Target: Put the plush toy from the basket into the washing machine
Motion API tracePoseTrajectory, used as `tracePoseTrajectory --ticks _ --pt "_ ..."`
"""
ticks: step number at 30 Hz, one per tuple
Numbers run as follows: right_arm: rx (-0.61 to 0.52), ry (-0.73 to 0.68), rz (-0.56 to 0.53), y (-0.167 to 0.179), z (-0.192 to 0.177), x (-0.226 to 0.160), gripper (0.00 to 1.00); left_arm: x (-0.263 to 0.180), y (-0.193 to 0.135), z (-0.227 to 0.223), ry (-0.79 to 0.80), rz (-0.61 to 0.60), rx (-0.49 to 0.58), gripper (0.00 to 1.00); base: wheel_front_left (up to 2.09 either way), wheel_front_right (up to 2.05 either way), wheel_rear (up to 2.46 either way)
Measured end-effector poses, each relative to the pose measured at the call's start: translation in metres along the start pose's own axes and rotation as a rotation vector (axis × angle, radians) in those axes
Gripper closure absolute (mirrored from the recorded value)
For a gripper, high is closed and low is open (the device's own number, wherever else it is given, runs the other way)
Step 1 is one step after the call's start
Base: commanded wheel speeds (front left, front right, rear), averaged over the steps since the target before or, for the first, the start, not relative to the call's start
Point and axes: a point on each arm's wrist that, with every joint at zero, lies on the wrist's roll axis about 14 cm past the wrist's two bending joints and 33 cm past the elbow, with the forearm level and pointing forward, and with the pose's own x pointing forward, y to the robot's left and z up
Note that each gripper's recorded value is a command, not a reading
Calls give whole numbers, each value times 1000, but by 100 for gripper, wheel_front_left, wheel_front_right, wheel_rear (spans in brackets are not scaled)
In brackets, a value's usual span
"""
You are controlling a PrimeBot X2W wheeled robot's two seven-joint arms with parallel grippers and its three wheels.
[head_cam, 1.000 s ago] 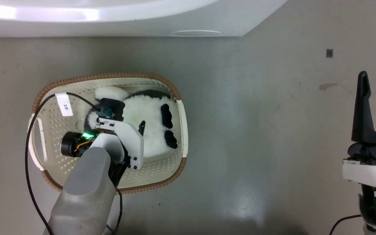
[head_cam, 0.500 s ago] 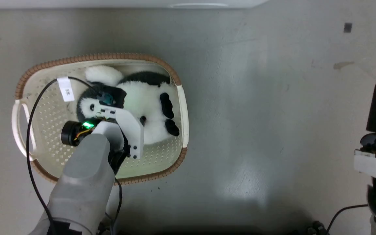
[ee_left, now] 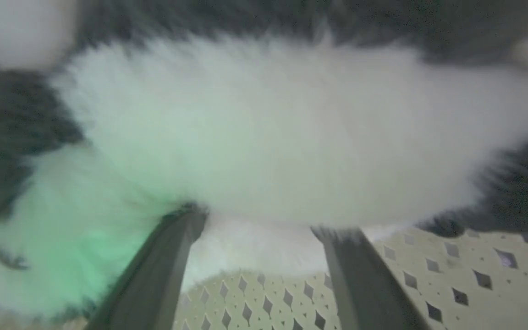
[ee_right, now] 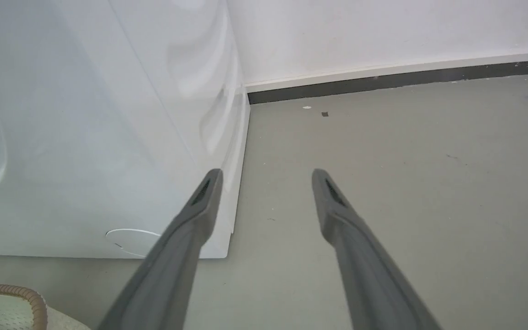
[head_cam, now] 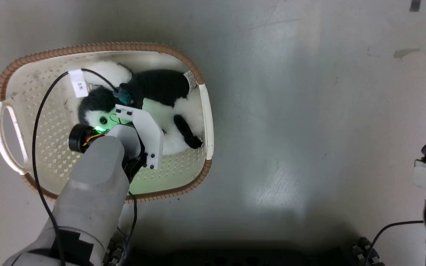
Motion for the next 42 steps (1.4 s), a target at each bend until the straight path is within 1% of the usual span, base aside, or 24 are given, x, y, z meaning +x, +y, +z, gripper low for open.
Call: tracePoseTrajectory --ticks 1,2,10,19,27,29,38,42 --pt "2 -1 -2 -1 -1 1 0 2 0 -2 12 -3 9 92 0 0 0" --pt "3 0 -4 -2 -3 1 0 4 0 -3 19 -5 13 100 0 0 0" --pt "21 -15 -12 -4 -9 7 0 14 2 -12 73 -11 7 100 0 0 0" --pt "42 -69 -8 -1 21 5 0 -9 1 -2 1 -3 18 100 0 0 0" --pt "80 -123 10 9 61 -5 0 -50 2 15 -153 11 12 100 0 0 0" --pt "89 -127 17 13 69 -11 0 -62 2 19 -198 13 29 100 0 0 0" --pt "123 -170 42 25 111 -45 0 -128 -10 46 -463 -4 42 100 0 0 0" --pt "154 -203 26 21 131 -62 0 -159 -13 55 -587 -6 54 100 0 0 0"
